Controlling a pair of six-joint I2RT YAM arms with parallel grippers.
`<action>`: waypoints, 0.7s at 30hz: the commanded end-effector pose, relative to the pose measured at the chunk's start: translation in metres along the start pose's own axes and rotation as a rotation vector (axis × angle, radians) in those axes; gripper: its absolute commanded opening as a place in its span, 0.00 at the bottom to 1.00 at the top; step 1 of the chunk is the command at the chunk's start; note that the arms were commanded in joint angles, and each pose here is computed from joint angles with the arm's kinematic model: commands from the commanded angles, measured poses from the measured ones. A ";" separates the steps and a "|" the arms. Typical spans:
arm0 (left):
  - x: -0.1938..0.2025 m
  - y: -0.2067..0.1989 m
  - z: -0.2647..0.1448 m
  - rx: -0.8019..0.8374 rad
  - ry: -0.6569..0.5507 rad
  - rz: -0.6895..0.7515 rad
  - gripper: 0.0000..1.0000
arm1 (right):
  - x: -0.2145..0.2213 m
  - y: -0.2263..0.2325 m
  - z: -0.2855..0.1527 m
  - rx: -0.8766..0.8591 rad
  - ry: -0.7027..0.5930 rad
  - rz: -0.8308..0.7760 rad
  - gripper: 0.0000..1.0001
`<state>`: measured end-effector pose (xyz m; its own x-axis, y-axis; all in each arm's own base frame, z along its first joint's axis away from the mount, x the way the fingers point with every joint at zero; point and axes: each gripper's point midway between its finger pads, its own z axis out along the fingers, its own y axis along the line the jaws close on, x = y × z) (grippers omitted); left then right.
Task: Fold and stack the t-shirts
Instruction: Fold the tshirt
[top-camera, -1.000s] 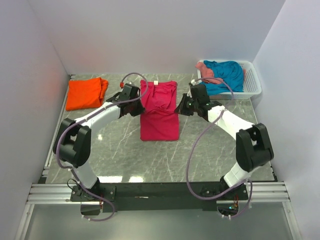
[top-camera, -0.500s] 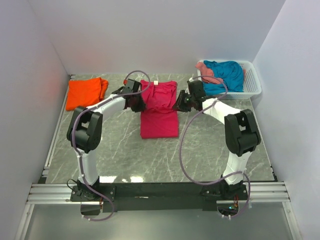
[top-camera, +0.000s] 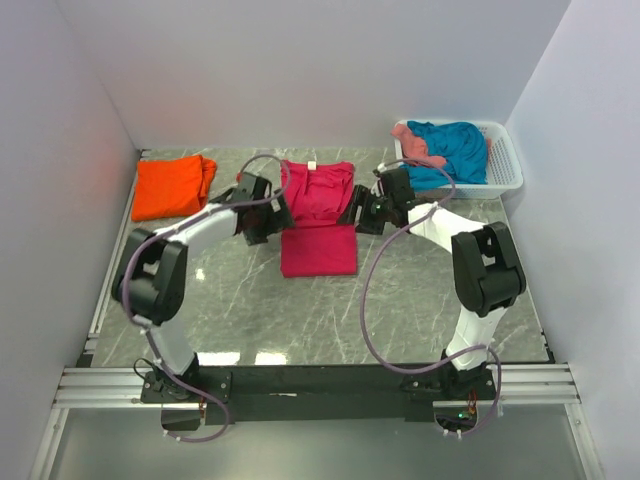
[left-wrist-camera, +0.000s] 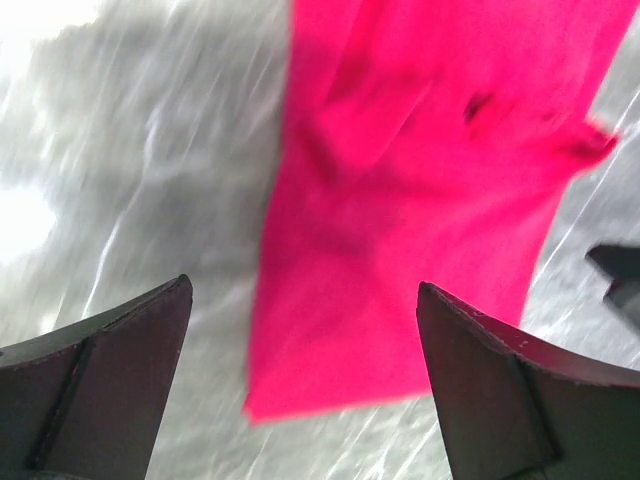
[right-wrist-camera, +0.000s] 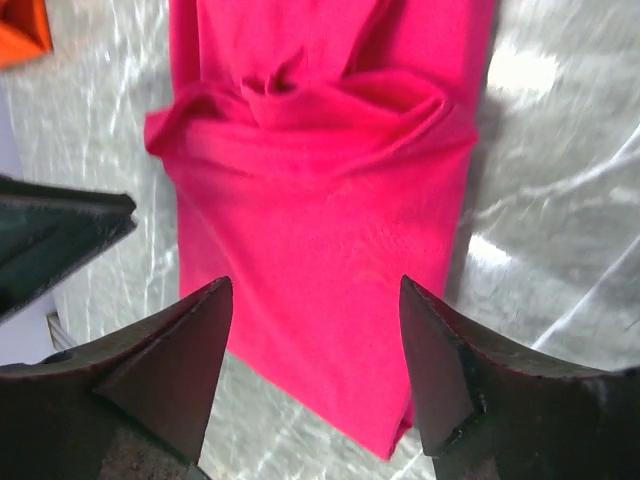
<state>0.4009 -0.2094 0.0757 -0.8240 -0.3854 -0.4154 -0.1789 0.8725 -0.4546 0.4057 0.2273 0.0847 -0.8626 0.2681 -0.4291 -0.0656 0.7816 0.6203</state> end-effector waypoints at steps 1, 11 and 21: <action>0.019 0.009 -0.027 0.028 -0.004 -0.025 0.99 | 0.004 0.030 -0.007 -0.096 -0.007 -0.085 0.75; 0.079 0.070 -0.079 -0.045 -0.019 -0.105 0.99 | 0.007 0.044 0.050 -0.049 0.047 -0.156 0.75; 0.076 0.086 -0.106 -0.097 -0.093 -0.122 0.99 | 0.000 0.046 0.087 -0.013 0.026 -0.163 0.75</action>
<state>0.2637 -0.1395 0.0816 -0.7695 -0.4901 -0.4094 -0.3031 0.8446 -0.4414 0.4287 0.3049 0.0420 -0.8940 0.1154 -0.4330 -0.1784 0.7948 0.5801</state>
